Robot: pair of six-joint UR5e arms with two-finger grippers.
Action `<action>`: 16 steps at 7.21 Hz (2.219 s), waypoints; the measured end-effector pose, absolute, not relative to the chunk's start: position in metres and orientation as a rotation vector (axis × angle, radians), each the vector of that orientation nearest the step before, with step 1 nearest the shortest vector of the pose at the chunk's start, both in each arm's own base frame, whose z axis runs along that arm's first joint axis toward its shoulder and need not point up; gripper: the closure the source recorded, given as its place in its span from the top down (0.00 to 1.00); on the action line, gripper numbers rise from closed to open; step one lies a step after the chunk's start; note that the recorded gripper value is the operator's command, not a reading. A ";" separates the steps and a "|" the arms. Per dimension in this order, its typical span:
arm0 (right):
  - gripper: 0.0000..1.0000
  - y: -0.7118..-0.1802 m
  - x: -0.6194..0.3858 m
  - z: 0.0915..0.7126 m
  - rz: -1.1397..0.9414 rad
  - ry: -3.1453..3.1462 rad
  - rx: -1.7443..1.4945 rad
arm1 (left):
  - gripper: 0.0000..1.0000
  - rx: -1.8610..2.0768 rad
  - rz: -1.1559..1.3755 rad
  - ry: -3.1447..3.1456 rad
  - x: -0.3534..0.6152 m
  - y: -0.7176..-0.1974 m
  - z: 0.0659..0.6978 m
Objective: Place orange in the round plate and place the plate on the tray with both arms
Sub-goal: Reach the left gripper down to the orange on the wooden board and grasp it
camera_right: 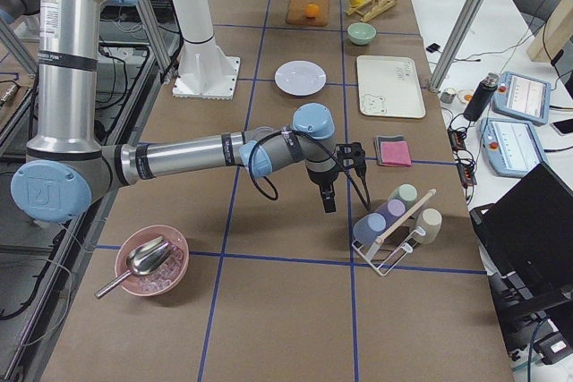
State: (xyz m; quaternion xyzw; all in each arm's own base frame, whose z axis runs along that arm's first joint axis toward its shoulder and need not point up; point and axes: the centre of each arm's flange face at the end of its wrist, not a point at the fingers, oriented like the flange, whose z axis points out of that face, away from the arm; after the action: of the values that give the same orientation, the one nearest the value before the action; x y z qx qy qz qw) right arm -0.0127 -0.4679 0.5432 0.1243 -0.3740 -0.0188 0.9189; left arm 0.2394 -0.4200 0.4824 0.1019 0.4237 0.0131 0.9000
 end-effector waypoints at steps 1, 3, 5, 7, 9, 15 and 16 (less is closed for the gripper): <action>1.00 -0.468 -0.013 0.543 -0.039 -0.769 0.256 | 0.99 0.208 0.040 0.869 0.255 -0.415 0.484; 1.00 -0.468 -0.013 0.543 -0.039 -0.769 0.256 | 0.99 0.203 0.055 0.851 0.269 -0.412 0.490; 1.00 -0.467 -0.013 0.543 -0.040 -0.769 0.256 | 0.99 0.206 0.056 0.833 0.279 -0.421 0.498; 1.00 -0.467 -0.012 0.543 -0.039 -0.769 0.257 | 0.99 0.207 0.052 0.820 0.293 -0.437 0.505; 1.00 -0.467 -0.012 0.543 -0.039 -0.769 0.257 | 0.99 0.204 0.057 0.809 0.298 -0.442 0.514; 1.00 -0.468 -0.013 0.542 -0.040 -0.769 0.258 | 0.00 0.223 0.081 0.812 0.297 -0.439 0.518; 1.00 -0.468 -0.013 0.542 -0.040 -0.769 0.258 | 0.00 0.231 0.085 0.823 0.296 -0.438 0.512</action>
State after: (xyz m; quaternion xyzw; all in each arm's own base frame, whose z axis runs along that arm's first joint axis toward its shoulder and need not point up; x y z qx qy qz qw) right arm -0.0127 -0.4680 0.5422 0.1253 -0.3741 -0.0193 0.9187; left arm 0.2963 -0.4376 0.5116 0.1120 0.3990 0.0412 0.9092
